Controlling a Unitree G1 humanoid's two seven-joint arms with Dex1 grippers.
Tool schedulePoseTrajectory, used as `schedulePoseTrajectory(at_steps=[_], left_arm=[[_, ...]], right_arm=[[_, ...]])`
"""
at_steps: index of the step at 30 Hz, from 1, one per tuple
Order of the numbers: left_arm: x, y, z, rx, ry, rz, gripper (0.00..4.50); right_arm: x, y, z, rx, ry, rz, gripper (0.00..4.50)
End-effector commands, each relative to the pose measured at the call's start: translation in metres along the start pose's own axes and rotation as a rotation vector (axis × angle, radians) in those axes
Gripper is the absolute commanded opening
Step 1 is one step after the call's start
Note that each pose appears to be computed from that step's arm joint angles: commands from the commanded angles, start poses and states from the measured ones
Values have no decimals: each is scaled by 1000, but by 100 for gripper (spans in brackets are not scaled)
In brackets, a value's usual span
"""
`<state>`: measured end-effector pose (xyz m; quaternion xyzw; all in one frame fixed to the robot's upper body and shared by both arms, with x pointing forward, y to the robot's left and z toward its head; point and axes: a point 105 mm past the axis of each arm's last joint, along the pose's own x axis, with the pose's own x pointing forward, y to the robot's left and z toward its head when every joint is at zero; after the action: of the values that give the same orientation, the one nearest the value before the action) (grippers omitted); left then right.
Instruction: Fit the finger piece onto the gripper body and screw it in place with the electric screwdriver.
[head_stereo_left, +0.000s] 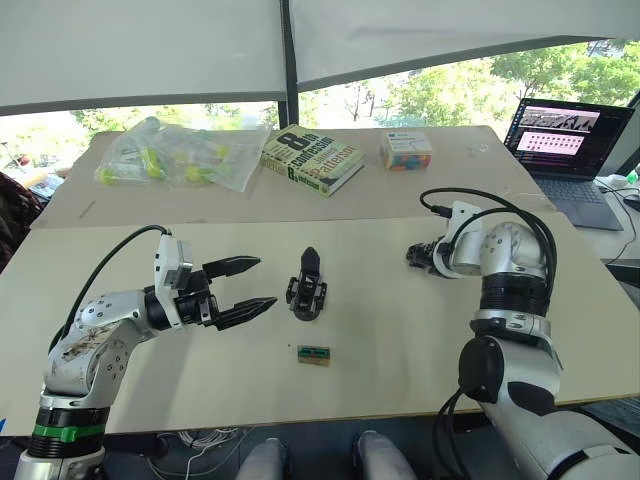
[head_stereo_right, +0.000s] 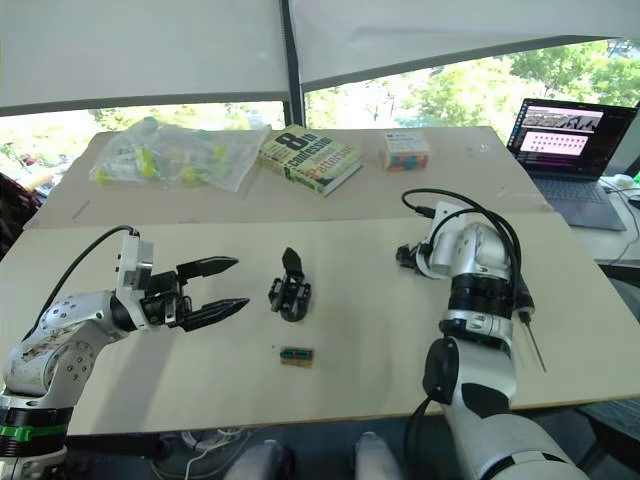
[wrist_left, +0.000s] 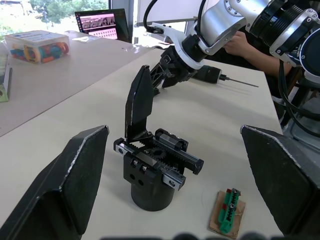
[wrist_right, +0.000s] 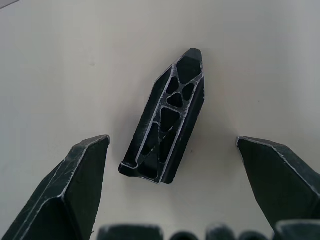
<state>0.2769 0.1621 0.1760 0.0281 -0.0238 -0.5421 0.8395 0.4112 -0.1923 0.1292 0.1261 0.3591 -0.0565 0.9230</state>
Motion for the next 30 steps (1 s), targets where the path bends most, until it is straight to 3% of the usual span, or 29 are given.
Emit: schedulePoseTrajectory(at_steps=[1,2,5,13,15,21,26,30], left_arm=[[0,-5,10,58,-27,-2,447],[0,-5,10,58,-27,-2,447],[0,-6,9,59,-27,-1,450],[-2,-2,9,65,-24,8,450],[-2,-1,10,64,-30,12,450],[-3,2,11,61,-45,27,450],[-4,4,10,62,-39,32,450],[-5,6,9,62,-34,35,450]], right_arm=[[-3,11,2,4,-23,18,450],[-1,11,0,9,-19,13,450],[0,15,-8,5,9,17,368],[-6,23,-30,2,73,46,85],[-6,16,-24,12,27,32,14],[-15,-1,-16,15,-18,32,6],[-34,7,-7,20,-48,127,6],[-46,13,3,35,-70,160,126]])
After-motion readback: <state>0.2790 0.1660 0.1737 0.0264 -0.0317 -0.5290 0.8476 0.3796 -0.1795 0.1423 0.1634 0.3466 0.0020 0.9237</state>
